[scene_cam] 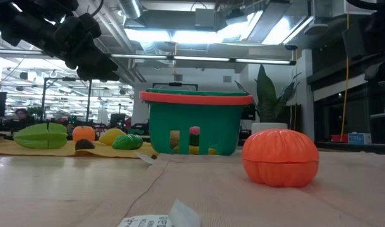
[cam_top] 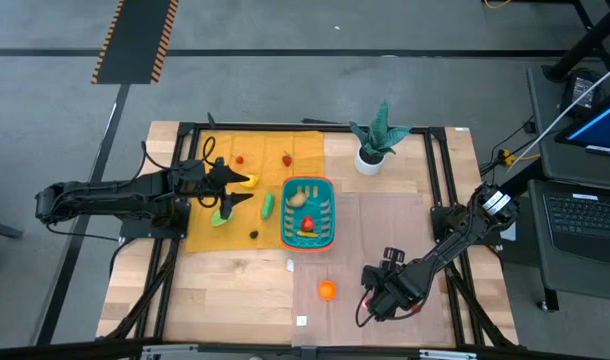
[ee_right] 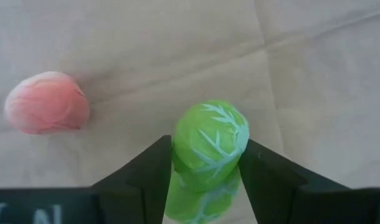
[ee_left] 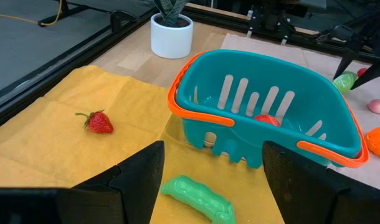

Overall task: Pick and placing Produce into tupperware
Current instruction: Put the cabbage into the basket

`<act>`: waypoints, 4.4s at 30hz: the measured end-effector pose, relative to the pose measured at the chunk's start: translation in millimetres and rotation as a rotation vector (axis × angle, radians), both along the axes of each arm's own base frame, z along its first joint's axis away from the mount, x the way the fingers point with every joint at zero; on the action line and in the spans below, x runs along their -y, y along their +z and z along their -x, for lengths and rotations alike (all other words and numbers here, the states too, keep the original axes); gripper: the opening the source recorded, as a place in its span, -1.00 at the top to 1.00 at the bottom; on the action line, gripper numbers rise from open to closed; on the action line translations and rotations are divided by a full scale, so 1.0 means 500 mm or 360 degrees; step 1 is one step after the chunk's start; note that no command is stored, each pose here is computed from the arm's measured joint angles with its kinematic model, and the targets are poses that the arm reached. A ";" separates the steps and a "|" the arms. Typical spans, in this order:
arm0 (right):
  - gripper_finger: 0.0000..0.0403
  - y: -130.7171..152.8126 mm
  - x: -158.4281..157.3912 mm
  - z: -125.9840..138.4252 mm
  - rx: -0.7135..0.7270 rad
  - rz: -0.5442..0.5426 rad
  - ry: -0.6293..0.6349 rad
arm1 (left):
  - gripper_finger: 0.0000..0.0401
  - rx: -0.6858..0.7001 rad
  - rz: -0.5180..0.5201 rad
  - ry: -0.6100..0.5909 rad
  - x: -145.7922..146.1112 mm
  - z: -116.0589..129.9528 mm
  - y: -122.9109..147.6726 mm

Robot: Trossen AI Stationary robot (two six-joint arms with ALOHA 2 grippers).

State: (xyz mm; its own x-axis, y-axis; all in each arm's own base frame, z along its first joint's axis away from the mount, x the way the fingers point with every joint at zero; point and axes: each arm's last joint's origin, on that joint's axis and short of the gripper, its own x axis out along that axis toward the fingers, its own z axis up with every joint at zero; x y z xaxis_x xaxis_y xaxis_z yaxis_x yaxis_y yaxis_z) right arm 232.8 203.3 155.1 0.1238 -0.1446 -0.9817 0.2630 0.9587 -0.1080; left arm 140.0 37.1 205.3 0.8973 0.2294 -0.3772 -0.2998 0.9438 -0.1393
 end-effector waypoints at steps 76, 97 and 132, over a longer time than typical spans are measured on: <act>-0.82 0.072 -0.008 -0.027 0.0167 0.0020 -0.0474 | -0.30 -0.0083 -0.0019 -0.0017 0.001 0.004 -0.008; -0.82 0.106 -0.016 -0.037 0.0246 -0.0181 -0.1335 | -0.30 -0.0081 -0.0021 -0.0017 0.001 0.004 -0.008; -0.82 0.105 -0.032 -0.051 0.0302 -0.0314 -0.1200 | -0.30 -0.0245 0.0031 -0.0016 0.003 0.013 -0.027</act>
State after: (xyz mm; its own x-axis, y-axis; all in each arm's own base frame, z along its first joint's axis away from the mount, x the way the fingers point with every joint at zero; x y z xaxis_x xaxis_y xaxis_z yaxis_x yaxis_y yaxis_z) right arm 258.5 219.4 207.6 0.2291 -0.0820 -0.9699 0.8446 0.5121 0.1562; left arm 133.6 35.4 192.0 0.8307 0.2119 -0.5148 -0.3095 0.9444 -0.1107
